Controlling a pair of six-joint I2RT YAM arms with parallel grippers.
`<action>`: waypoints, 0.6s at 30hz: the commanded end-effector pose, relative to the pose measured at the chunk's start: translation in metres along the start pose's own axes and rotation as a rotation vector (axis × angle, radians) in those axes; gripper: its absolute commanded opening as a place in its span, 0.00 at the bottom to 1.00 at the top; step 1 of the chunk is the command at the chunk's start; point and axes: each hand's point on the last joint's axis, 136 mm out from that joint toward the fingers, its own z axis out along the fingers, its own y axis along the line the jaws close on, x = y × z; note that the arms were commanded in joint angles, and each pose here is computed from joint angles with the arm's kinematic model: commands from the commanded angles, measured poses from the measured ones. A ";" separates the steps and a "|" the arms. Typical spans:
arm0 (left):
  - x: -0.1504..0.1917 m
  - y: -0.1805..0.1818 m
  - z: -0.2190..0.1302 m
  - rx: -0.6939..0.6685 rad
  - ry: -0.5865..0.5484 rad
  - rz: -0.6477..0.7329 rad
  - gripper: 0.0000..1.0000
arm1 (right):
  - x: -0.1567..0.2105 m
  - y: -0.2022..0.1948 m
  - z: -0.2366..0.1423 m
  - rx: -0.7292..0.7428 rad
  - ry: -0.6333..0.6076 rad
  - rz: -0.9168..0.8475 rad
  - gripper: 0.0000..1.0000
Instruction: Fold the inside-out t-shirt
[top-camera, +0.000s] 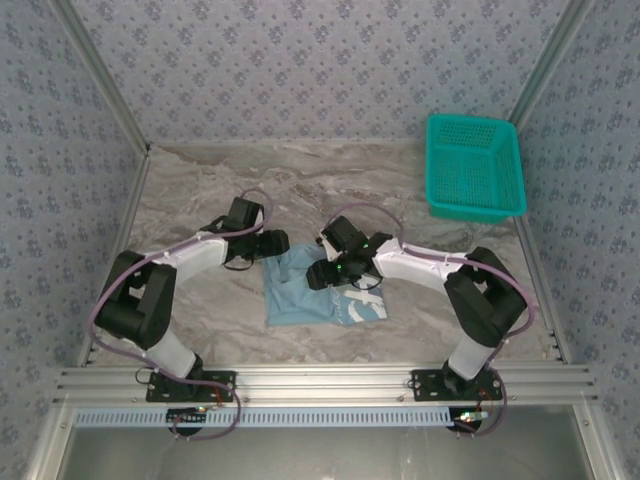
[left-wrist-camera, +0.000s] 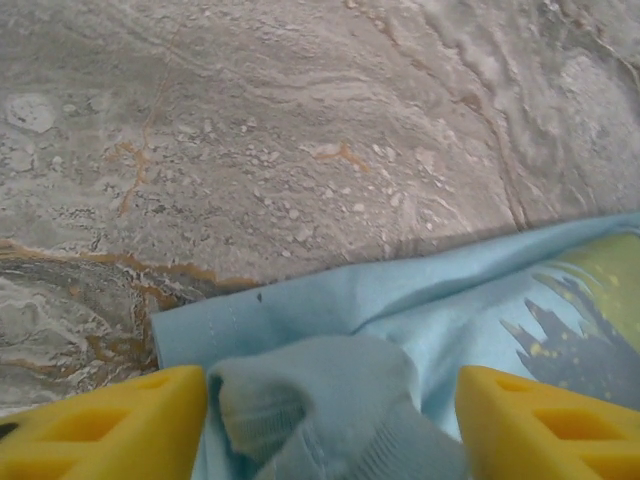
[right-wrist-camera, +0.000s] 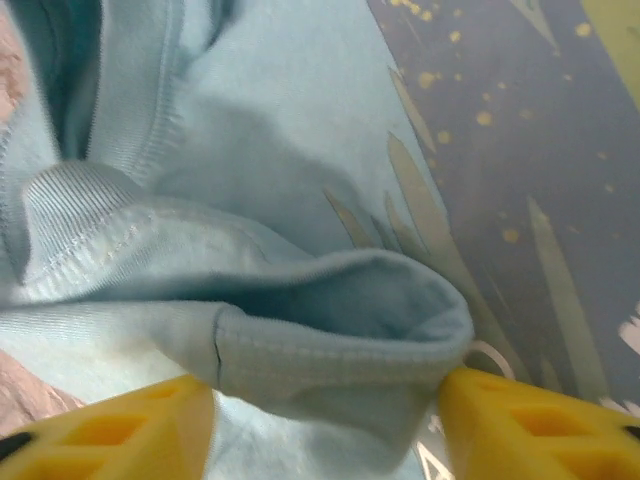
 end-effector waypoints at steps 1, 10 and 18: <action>-0.015 -0.005 -0.004 -0.004 -0.034 0.020 0.53 | -0.008 0.013 0.007 -0.093 -0.031 0.016 0.46; -0.033 -0.012 -0.005 0.062 -0.064 -0.003 0.16 | -0.005 0.043 -0.017 -0.159 -0.083 -0.105 0.07; -0.056 -0.019 0.000 0.123 -0.082 -0.016 0.05 | 0.025 0.099 -0.028 -0.239 -0.077 -0.345 0.01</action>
